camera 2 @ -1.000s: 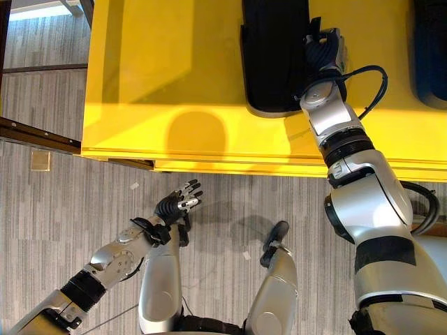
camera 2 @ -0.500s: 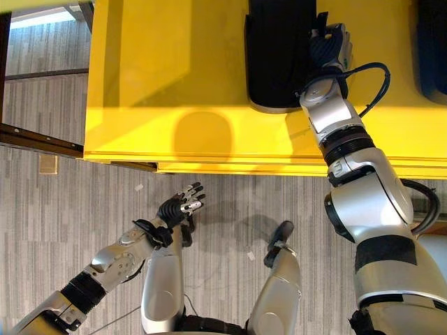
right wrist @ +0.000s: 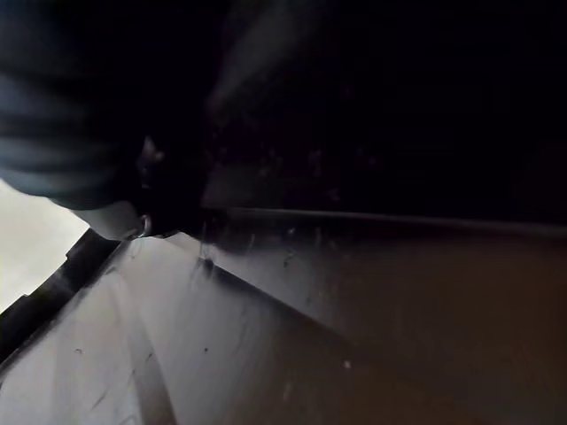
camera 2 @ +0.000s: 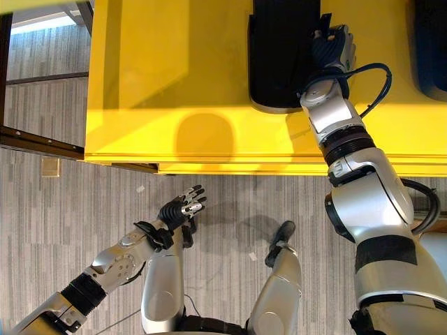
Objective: Move parts from the plastic box to the shelf.
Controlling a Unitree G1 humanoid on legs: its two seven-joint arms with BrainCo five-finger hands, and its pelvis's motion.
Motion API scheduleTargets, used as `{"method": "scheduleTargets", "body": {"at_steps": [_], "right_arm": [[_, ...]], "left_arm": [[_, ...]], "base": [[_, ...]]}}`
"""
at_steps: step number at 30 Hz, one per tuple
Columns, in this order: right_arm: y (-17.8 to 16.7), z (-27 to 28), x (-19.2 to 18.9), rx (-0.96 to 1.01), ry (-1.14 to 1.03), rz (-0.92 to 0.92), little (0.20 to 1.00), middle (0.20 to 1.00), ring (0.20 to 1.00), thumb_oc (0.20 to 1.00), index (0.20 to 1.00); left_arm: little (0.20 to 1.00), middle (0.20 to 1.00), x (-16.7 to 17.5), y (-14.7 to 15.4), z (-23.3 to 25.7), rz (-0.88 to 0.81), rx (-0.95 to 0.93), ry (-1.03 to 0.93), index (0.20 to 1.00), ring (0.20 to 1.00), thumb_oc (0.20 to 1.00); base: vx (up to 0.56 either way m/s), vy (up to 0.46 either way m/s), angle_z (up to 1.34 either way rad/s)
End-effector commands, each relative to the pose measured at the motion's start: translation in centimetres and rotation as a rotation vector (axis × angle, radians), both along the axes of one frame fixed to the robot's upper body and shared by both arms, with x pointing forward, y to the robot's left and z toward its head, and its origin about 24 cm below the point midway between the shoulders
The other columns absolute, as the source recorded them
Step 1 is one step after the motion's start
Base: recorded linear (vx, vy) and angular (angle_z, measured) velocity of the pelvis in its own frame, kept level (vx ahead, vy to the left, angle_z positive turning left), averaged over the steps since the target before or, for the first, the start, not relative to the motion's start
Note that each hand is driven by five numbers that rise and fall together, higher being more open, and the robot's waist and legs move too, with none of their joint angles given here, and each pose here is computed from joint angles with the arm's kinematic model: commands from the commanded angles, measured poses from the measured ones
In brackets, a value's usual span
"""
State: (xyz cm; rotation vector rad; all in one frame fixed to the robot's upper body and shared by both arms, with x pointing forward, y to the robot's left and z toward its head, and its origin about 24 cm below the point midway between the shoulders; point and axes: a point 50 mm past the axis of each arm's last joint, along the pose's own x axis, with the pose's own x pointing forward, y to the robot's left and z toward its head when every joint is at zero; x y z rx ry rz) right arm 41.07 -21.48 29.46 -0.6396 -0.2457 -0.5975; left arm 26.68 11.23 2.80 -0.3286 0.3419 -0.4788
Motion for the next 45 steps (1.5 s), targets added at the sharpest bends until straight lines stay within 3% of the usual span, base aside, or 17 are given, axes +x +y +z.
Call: {"method": "scheduleTargets", "body": {"at_steps": [1, 21, 44, 45], "right_arm": [[-0.6, 6.8, -1.9, -0.108, -0.221, -0.046, 0.200, 0.200, 0.200, 0.200, 0.200], [-0.5, 9.4, -3.0, -0.180, -0.295, -0.064, 0.200, 0.200, 0.200, 0.200, 0.200], [-0.6, 7.6, -2.5, -0.058, -0.300, -0.105, 0.200, 0.200, 0.200, 0.200, 0.200], [-0.6, 7.5, -2.5, -0.052, -0.308, -0.108, 0.256, 0.256, 0.256, 0.256, 0.256]], "left_arm": [[1.000, 1.000, -1.5, -2.3, 1.0, -0.095, -0.059, -0.030, 1.000, 1.000, 1.000], [1.000, 1.000, -2.0, -1.7, 0.5, -0.101, -0.061, -0.010, 1.000, 1.000, 1.000], [1.000, 1.000, -2.0, -2.1, 0.3, -0.098, -0.064, 0.002, 1.000, 1.000, 1.000], [1.000, 1.000, -2.0, -2.1, 0.3, -0.097, -0.064, 0.002, 1.000, 1.000, 1.000]], "base": [[0.00, 0.000, 0.00], [0.00, 0.000, 0.00], [0.00, 0.000, 0.00], [0.00, 0.000, 0.00]]}}
